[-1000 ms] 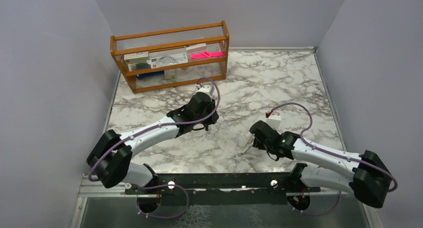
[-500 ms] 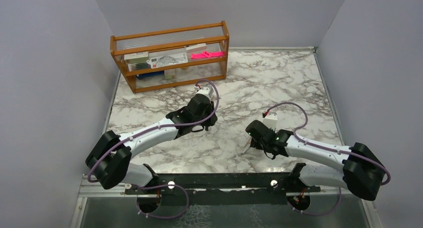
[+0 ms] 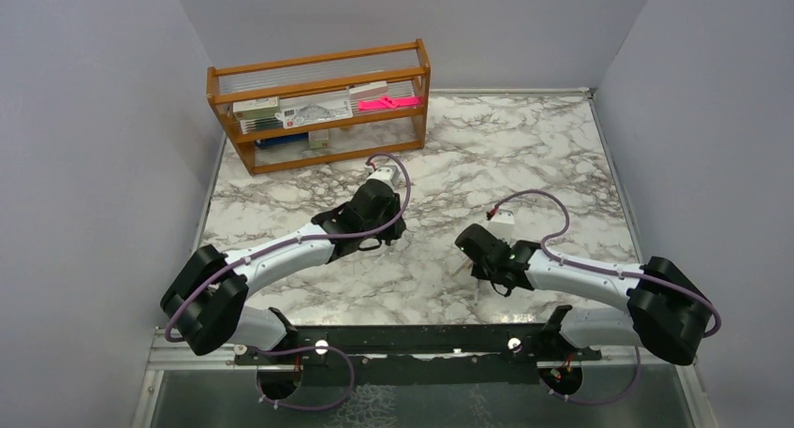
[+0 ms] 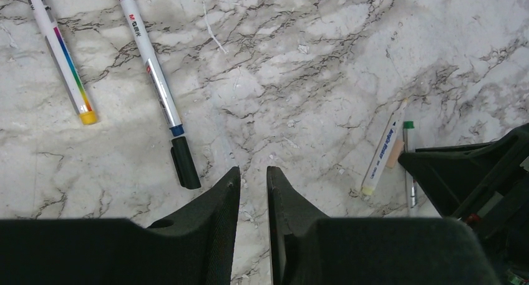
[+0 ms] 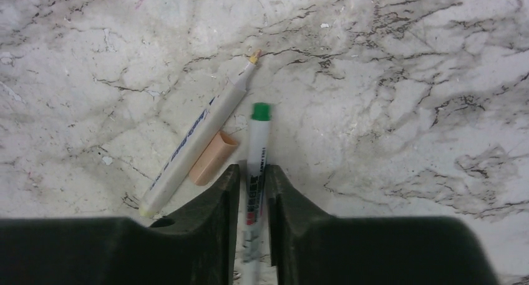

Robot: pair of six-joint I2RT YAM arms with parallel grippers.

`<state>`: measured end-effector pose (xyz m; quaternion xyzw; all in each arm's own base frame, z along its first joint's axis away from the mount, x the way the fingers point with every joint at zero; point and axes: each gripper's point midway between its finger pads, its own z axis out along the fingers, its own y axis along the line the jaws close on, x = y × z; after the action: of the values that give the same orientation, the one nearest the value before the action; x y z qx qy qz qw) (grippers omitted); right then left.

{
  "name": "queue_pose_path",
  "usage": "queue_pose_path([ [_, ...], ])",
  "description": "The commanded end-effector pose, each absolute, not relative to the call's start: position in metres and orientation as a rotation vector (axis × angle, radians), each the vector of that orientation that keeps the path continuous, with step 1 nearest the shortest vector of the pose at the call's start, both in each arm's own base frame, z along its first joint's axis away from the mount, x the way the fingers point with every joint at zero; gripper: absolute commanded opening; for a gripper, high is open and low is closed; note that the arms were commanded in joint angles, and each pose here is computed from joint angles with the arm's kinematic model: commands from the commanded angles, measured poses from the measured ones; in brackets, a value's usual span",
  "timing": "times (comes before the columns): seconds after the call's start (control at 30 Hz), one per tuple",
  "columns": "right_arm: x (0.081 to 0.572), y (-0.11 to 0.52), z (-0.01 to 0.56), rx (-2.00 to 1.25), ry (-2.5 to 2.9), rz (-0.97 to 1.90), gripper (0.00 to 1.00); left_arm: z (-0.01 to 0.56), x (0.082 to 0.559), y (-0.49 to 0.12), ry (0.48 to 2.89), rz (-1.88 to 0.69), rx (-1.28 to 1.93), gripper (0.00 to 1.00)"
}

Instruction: Insert the pens into the pen caps

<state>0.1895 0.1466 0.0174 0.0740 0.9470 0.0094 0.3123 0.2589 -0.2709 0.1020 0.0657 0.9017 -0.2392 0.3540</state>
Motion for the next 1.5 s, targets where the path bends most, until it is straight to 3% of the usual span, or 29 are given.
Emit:
queue_pose_path([
  [0.0, 0.197, 0.166, 0.023, 0.203, 2.494, 0.114, 0.16, 0.104, 0.259, -0.269, 2.316, -0.626, 0.155, 0.23],
  [0.13, 0.198, 0.173, 0.029, 0.221, 2.475, 0.176, 0.02, 0.105, 0.258, -0.27, 2.314, -0.635, 0.159, 0.23],
  [0.3, 0.219, 0.182, 0.093, 0.081, 2.289, 0.283, 0.02, 0.129, 0.243, -0.299, 2.271, -0.877, 0.251, 0.24],
  [0.53, 0.216, 0.234, 0.17, -0.348, 1.977, 0.64, 0.02, 0.177, 0.207, -0.343, 2.154, -1.324, 0.423, 0.4],
  [0.67, 0.201, 0.251, 0.196, -0.484, 1.804, 0.8, 0.02, 0.199, 0.2, -0.348, 2.105, -1.427, 0.422, 0.43],
  [1.07, 0.198, 0.254, 0.207, -0.531, 1.756, 0.811, 0.02, 0.227, 0.189, -0.352, 2.059, -1.562, 0.381, 0.43],
  [1.3, 0.19, 0.256, 0.214, -0.557, 1.715, 0.862, 0.02, 0.216, 0.194, -0.353, 2.084, -1.544, 0.355, 0.28],
  [1.4, 0.187, 0.257, 0.212, -0.568, 1.719, 0.876, 0.02, 0.213, 0.196, -0.355, 2.075, -1.548, 0.343, 0.28],
  [1.47, 0.185, 0.259, 0.21, -0.58, 1.726, 0.885, 0.02, 0.213, 0.198, -0.356, 2.074, -1.546, 0.335, 0.33],
])
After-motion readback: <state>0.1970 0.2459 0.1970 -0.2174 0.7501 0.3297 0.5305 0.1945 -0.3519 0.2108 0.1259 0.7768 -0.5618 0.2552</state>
